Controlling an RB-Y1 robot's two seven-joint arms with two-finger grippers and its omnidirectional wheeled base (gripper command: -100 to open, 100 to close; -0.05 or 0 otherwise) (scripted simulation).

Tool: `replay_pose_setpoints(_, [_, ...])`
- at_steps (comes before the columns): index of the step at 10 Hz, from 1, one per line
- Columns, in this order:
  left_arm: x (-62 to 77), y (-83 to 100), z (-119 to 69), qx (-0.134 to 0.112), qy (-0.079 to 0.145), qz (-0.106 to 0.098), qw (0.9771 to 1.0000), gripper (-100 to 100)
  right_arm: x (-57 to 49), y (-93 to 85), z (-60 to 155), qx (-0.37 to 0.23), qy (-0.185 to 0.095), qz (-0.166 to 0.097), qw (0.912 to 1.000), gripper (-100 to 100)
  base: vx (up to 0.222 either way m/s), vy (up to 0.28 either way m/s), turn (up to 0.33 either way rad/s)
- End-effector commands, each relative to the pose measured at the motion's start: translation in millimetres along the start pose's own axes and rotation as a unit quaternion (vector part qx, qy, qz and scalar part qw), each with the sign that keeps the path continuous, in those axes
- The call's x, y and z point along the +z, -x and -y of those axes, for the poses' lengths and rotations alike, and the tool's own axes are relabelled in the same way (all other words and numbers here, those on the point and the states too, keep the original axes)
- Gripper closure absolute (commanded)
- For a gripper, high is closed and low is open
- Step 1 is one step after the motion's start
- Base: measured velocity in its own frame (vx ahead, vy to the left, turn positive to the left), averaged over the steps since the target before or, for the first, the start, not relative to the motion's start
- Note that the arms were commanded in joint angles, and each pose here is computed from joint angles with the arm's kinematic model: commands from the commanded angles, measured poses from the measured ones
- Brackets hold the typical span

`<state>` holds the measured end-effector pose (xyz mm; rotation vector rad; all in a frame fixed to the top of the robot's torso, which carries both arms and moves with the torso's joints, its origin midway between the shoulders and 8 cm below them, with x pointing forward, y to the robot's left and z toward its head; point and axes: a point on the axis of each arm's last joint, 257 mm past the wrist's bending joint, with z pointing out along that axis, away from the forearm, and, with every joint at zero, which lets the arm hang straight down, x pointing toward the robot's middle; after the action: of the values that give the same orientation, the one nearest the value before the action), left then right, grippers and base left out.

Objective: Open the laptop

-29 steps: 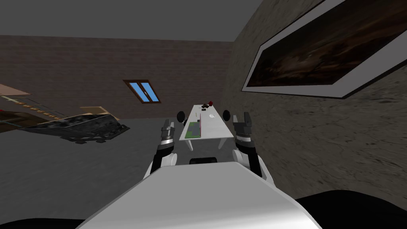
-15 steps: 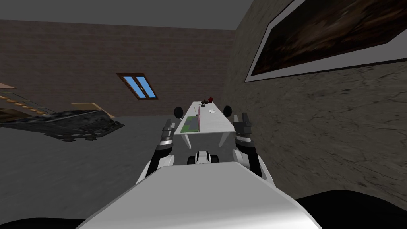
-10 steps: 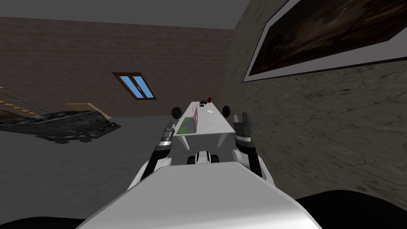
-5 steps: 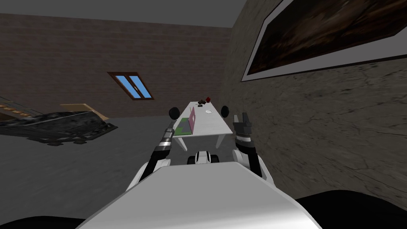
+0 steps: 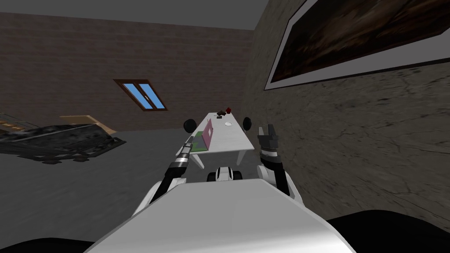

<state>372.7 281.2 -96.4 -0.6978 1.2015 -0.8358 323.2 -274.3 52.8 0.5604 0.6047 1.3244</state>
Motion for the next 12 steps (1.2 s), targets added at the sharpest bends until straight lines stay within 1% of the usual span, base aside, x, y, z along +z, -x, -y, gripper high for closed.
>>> replay_pose_setpoints(1, [-5.1, -3.4, -14.0, 0.034, 0.026, -0.02, 0.9989, -100, 0.0, 0.0, 0, 0.0, 0.0, 0.0, 1.0, 0, 0.052, -0.104, -0.013])
replay_pose_setpoints(3, [-7.9, -4.5, -21.1, 0.052, 0.039, -0.03, 0.9975, -100, 0.0, 0.0, 0, 0.0, 0.0, 0.0, 1.0, 0, 0.03, -0.072, -0.01])
replay_pose_setpoints(5, [-11.1, -5.2, -28.7, 0.069, 0.053, -0.04, 0.9954, -100, 0.0, 0.0, 0, 0.0, 0.0, 0.0, 1.0, 0, 0.028, -0.072, -0.011])
replay_pose_setpoints(6, [-14.4, -5.6, -36.2, 0.087, 0.067, -0.049, 0.9928, -100, 0.0, 0.0, 0, 0.0, 0.0, 0.0, 1.0, 0, 0.048, -0.099, -0.021])
replay_pose_setpoints(7, [-16.0, -5.6, -39.9, 0.095, 0.073, -0.054, 0.9913, -100, 0.0, 0.0, 0, 0.0, 0.0, 0.0, 1.0, 0, 0.063, -0.105, -0.016])
replay_pose_setpoints(8, [-19.1, -5.5, -46.4, 0.11, 0.085, -0.061, 0.9884, -100, 0.0, 0.0, 0, 0.0, 0.0, 0.0, 1.0, 0, 0.054, -0.105, -0.005])
replay_pose_setpoints(9, [-20.4, -5.4, -49.0, 0.116, 0.09, -0.064, 0.9871, -100, 0.0, 0.0, 0, 0.0, 0.0, 0.0, 1.0, 0, 0.034, -0.091, -0.013])
replay_pose_setpoints(10, [-22.2, -5.3, -52.6, 0.124, 0.096, -0.069, 0.9852, -100, 0.0, 0.0, 0, 0.0, 0.0, 0.0, 1.0, 0, 0.024, -0.065, -0.017])
replay_pose_setpoints(11, [-21.3, -5.6, -50.0, 0.119, 0.091, -0.066, 0.9865, -100, 0.0, 0.0, 0, 0.0, 0.0, 0.0, 1.0, 0, 0.011, -0.027, -0.001])
replay_pose_setpoints(12, [-22.7, -2.4, -45.7, 0.122, 0.094, -0.065, 0.986, -100, 0.0, 0.0, 0, 0.0, 0.0, 0.0, 1.0, 0, 0.098, -0.014, -0.024])
